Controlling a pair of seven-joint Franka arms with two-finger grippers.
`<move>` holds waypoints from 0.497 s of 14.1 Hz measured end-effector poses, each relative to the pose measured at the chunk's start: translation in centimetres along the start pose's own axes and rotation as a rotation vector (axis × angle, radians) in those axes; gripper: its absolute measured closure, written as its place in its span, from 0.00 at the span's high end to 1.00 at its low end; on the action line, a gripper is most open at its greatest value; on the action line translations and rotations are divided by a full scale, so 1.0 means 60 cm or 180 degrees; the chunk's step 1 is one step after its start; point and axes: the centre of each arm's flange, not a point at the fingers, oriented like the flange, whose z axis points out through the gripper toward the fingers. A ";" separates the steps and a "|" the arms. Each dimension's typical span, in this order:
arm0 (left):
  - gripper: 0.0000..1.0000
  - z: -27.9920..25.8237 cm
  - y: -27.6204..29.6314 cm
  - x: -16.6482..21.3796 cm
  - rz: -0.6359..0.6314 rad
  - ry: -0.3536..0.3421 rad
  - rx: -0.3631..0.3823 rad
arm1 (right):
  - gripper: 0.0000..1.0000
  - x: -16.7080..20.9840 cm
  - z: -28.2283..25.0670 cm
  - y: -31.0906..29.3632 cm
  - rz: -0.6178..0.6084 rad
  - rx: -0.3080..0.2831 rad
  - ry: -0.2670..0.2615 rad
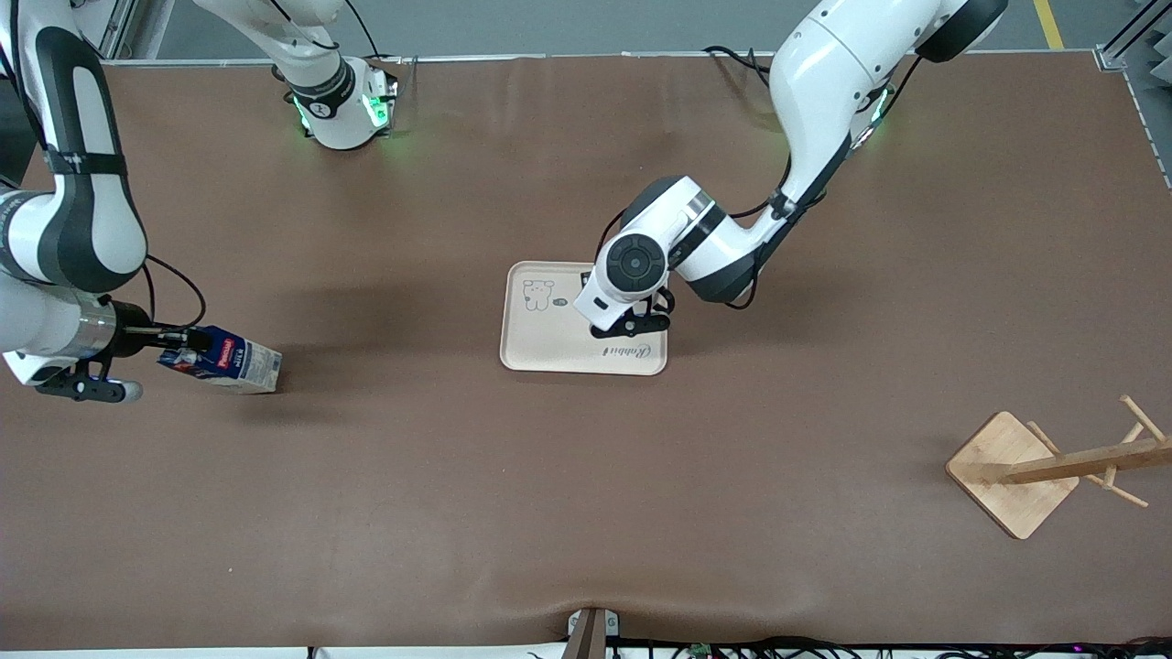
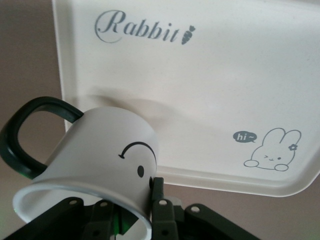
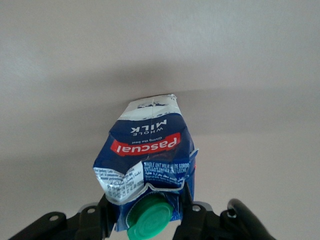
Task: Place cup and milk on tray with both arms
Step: 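Lower the mug onto the tray while the right gripper carries the milk over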
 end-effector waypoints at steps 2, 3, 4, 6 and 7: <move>0.09 0.013 0.001 0.006 -0.0010 -0.0033 0.0009 | 0.52 -0.003 -0.030 -0.030 -0.0095 -0.0009 -0.0035; 0.09 0.018 0.000 0.009 -0.0018 -0.0047 0.0016 | 0.52 -0.006 -0.045 -0.052 -0.0160 -0.0018 -0.0077; 0.09 0.023 -0.001 0.012 -0.0025 -0.0059 0.0021 | 0.52 -0.007 -0.059 -0.074 -0.0211 -0.0031 -0.0080; 0.09 0.027 0.000 0.017 -0.0033 -0.0076 0.0022 | 0.52 -0.008 -0.077 -0.114 -0.0206 -0.0054 -0.0050; 0.09 0.027 0.000 0.018 -0.0035 -0.0079 0.0021 | 0.52 -0.009 -0.081 -0.129 -0.0196 -0.0064 -0.0054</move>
